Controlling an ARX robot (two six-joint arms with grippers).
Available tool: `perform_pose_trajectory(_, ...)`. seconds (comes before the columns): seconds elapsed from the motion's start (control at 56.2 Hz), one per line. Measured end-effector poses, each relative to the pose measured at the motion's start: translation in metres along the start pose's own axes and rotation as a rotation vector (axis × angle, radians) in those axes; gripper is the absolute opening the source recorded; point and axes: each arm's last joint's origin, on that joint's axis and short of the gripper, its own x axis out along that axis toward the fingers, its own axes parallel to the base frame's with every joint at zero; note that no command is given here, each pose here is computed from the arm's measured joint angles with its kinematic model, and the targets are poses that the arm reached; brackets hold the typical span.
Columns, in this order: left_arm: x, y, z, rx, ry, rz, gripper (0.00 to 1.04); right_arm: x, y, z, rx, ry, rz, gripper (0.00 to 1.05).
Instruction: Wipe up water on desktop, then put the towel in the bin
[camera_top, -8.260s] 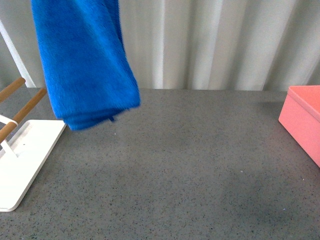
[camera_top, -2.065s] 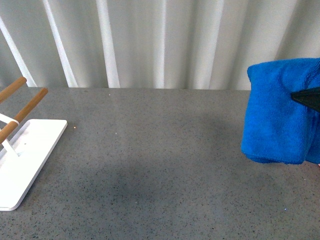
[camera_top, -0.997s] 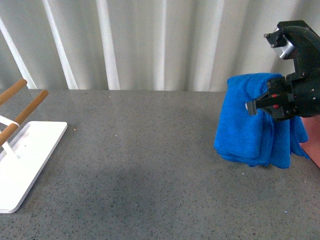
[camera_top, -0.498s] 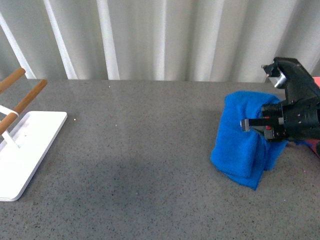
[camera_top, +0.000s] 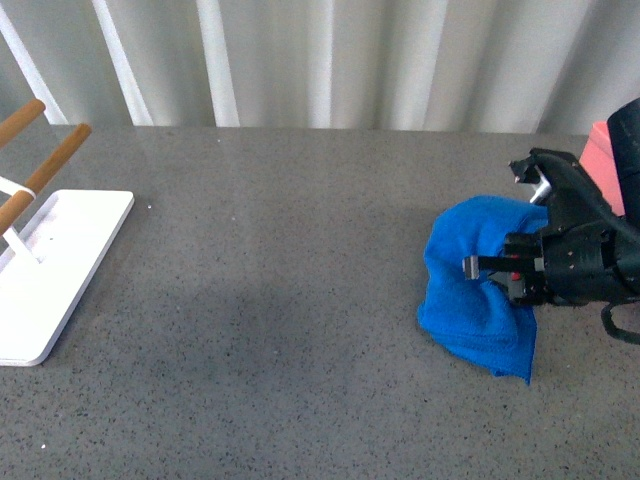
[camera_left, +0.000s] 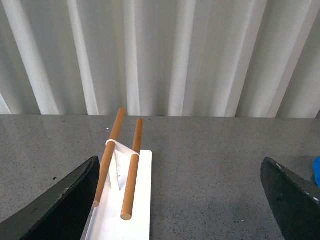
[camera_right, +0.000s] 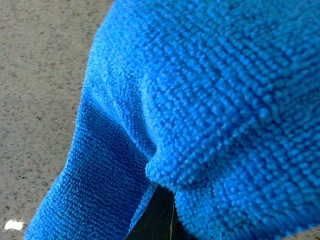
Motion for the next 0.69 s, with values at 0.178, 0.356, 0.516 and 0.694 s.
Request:
perform_pose_trajectory(0.178,0.0,0.0,0.0,0.0,0.0,0.0,0.98,-0.003,-0.024,0.003,0.039,0.007,-0.048,0.04)
perform_pose_trajectory(0.356,0.0,0.0,0.0,0.0,0.0,0.0,0.98,0.014,-0.043,0.018,0.032,0.02,-0.067,0.04)
perform_pose_trajectory(0.516,0.0,0.0,0.0,0.0,0.0,0.0,0.98,0.035,-0.044,0.037,-0.006,0.006,-0.021,0.04)
perform_pose_trajectory(0.694,0.0,0.0,0.0,0.0,0.0,0.0,0.98,0.054,-0.04,0.062,-0.08,-0.007,-0.001,0.04)
